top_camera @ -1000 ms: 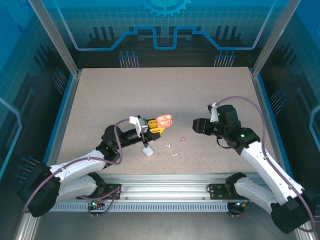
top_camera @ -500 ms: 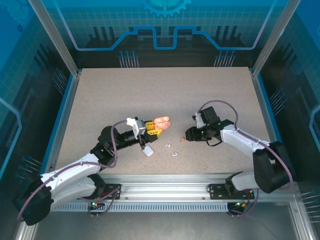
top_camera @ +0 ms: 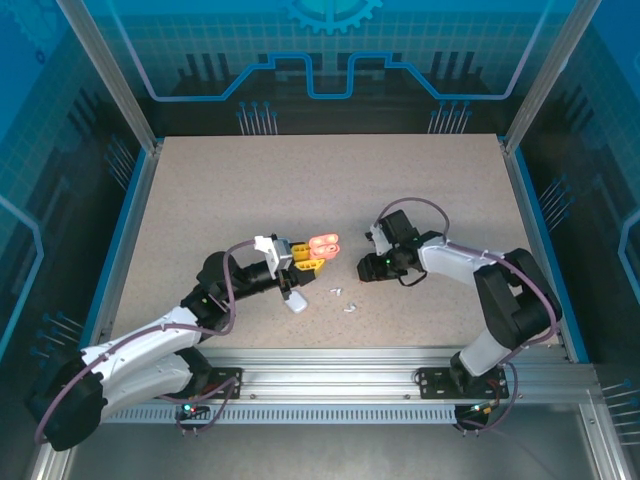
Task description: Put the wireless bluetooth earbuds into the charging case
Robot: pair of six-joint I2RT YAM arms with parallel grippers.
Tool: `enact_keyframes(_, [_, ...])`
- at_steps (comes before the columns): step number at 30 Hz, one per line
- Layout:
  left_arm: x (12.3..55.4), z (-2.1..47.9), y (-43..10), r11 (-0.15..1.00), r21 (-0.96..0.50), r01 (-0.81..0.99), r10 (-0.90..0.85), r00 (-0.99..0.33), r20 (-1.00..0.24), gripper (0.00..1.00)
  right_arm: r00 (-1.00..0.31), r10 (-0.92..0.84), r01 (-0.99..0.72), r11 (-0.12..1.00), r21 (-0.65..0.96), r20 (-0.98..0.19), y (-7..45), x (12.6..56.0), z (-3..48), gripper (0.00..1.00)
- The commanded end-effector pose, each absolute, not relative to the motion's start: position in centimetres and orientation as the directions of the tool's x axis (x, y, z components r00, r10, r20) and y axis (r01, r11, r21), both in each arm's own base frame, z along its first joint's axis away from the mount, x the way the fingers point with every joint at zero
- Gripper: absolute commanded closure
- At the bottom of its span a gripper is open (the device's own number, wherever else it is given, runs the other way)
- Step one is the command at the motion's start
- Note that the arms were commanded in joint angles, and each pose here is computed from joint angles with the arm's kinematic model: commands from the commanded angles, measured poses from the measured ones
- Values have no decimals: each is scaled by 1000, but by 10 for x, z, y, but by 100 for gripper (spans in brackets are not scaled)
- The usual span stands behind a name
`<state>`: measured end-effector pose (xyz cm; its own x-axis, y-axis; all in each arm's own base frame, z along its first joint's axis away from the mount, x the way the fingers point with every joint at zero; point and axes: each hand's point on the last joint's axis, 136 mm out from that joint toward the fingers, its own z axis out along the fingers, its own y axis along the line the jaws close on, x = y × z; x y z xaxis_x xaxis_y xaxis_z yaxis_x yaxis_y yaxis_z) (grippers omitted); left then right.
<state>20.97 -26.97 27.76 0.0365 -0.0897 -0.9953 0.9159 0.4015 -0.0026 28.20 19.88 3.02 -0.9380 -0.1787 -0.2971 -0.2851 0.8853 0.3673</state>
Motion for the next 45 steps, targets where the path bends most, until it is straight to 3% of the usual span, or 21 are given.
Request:
enact_keyframes(1, [213, 289, -269, 416, 26, 909, -101, 75, -992, 100, -928, -217, -319, 883, 345, -304, 206, 285, 28, 57])
enact_keyframes(45, [218, 283, -274, 411, -1, 911, -82, 36, -996, 100, -943, -289, -325, 904, 279, -164, 207, 256, -3, 73])
